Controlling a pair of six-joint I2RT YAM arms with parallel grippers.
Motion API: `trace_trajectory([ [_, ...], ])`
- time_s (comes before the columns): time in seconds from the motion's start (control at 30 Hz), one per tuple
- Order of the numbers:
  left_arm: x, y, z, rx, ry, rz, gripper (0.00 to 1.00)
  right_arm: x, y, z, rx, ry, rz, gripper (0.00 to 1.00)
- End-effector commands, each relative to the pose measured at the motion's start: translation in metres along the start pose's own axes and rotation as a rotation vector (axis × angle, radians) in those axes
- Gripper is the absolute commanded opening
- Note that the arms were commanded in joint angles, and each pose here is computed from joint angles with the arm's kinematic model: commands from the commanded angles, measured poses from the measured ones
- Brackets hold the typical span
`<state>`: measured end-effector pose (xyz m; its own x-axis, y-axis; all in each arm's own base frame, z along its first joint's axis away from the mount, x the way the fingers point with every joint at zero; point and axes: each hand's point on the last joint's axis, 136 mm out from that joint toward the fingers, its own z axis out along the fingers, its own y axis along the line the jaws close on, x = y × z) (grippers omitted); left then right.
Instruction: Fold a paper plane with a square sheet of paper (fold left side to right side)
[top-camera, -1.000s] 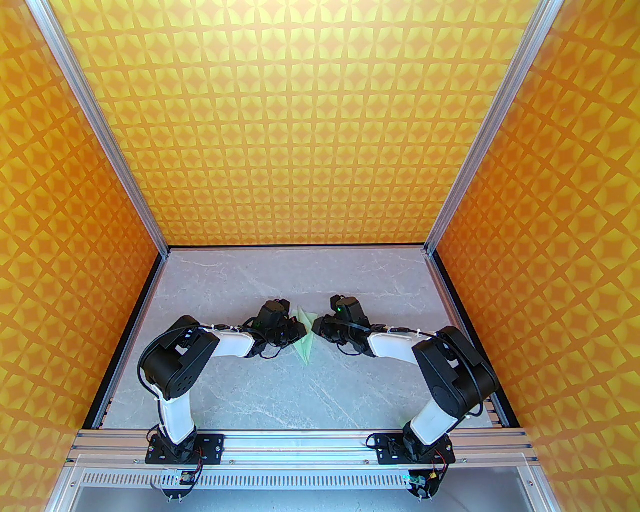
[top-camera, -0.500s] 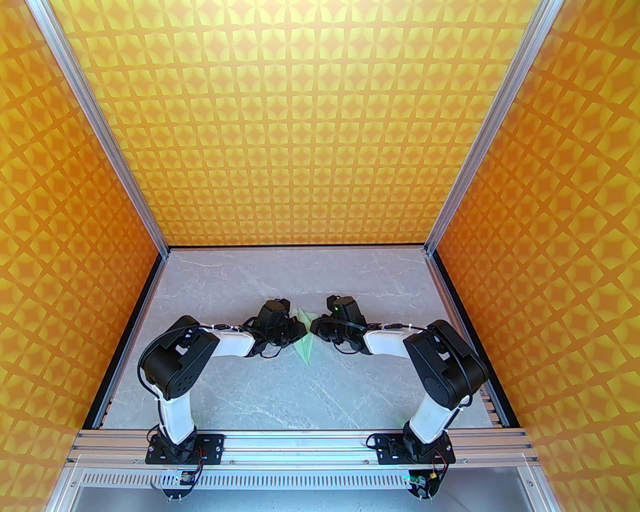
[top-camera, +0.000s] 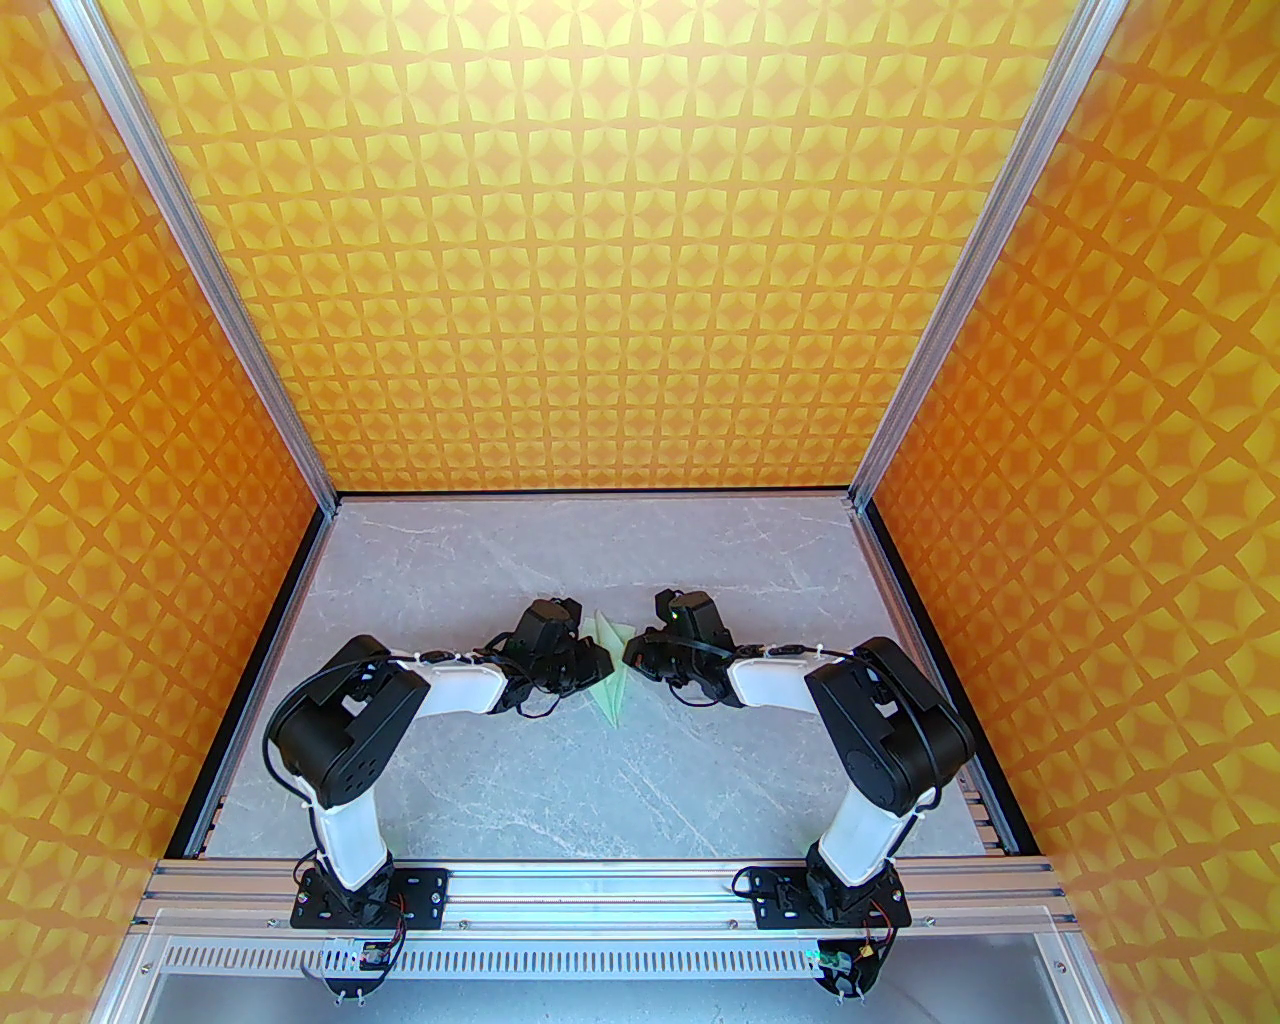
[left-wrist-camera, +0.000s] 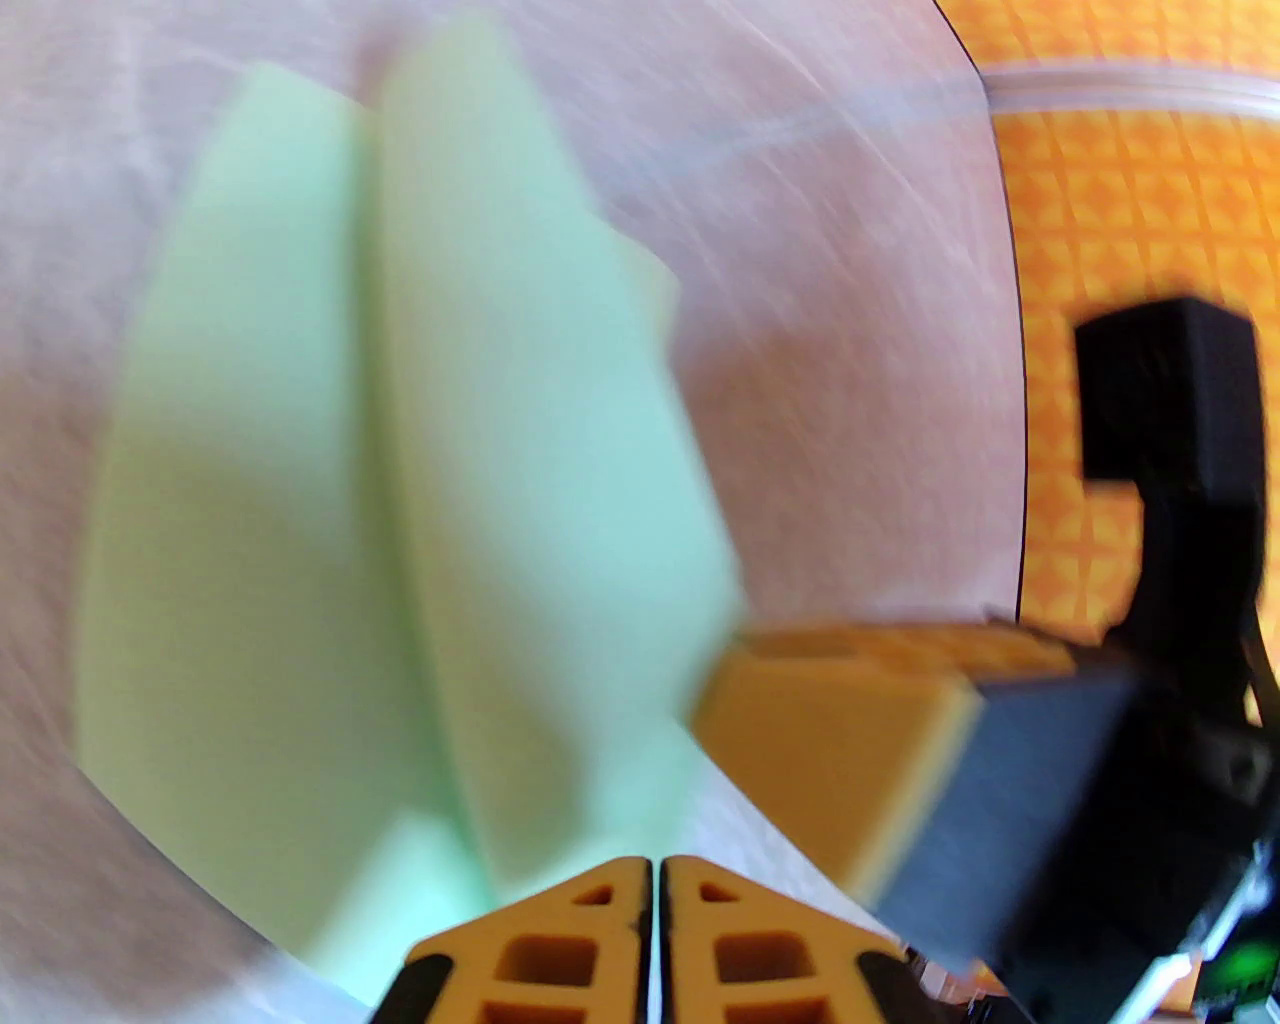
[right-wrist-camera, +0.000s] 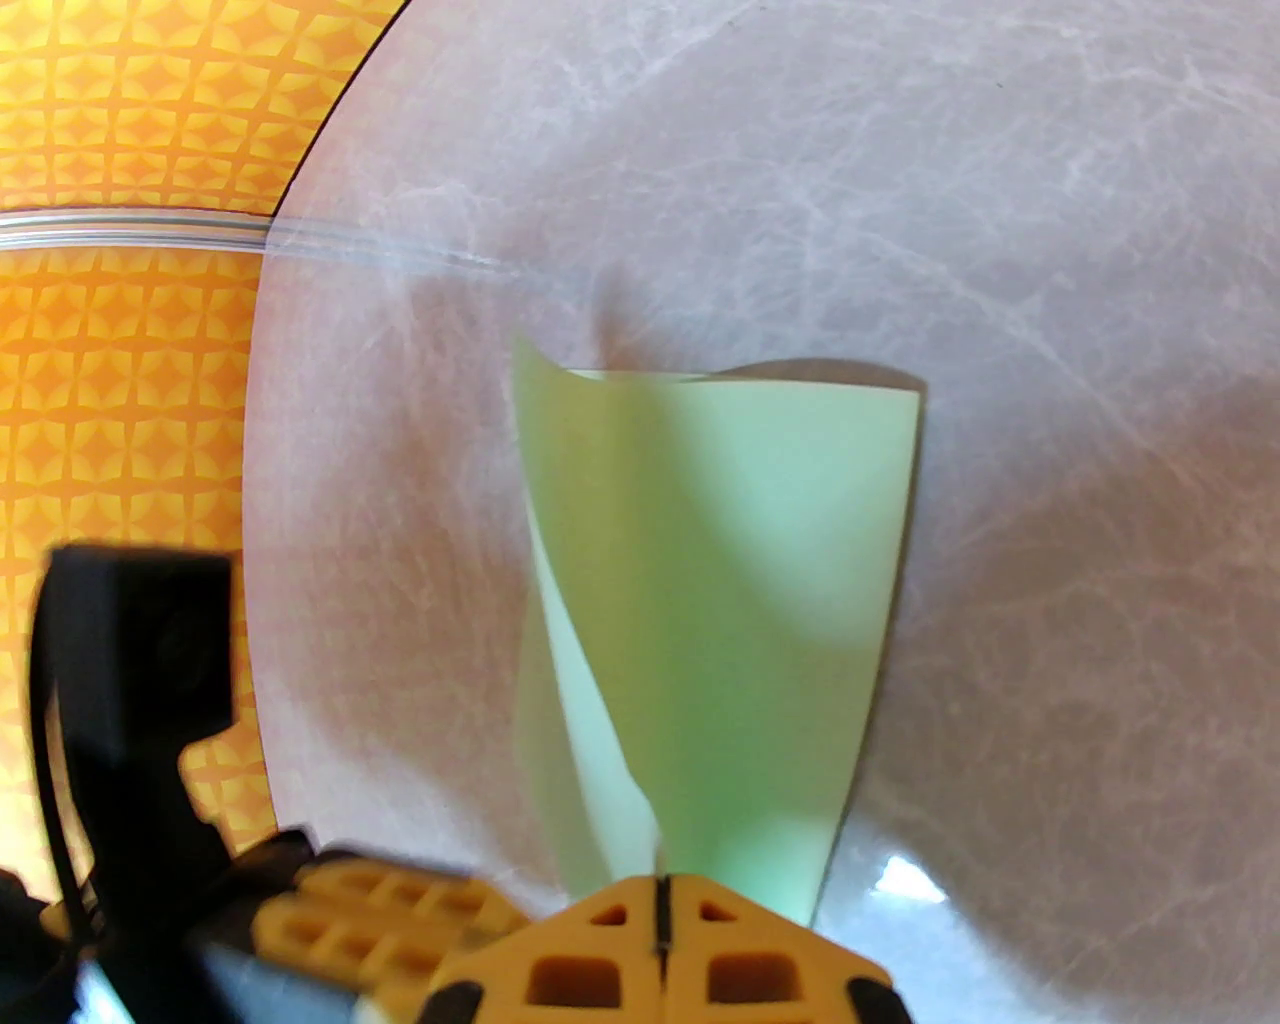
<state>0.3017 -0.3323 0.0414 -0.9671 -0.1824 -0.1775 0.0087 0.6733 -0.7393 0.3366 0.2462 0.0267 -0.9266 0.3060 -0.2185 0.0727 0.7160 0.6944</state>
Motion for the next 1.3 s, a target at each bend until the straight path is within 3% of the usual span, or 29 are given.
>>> trace_trajectory([
  [0.0,0.018,-0.013,-0.002,0.012,0.069,0.074,0.12,-0.004,0.001,0.003,-0.007,0.005,-0.015,0.0],
  [0.27,0.032,-0.01,-0.001,0.001,0.102,0.099,0.12,-0.003,-0.008,0.005,0.023,0.01,-0.012,0.0],
  [0.93,0.026,-0.011,-0.009,-0.02,0.071,0.116,0.14,-0.001,-0.022,0.012,0.065,0.03,-0.021,0.0],
  [1.27,0.037,-0.004,0.001,-0.013,0.123,0.101,0.14,-0.002,-0.02,0.013,0.058,0.034,-0.017,0.0],
])
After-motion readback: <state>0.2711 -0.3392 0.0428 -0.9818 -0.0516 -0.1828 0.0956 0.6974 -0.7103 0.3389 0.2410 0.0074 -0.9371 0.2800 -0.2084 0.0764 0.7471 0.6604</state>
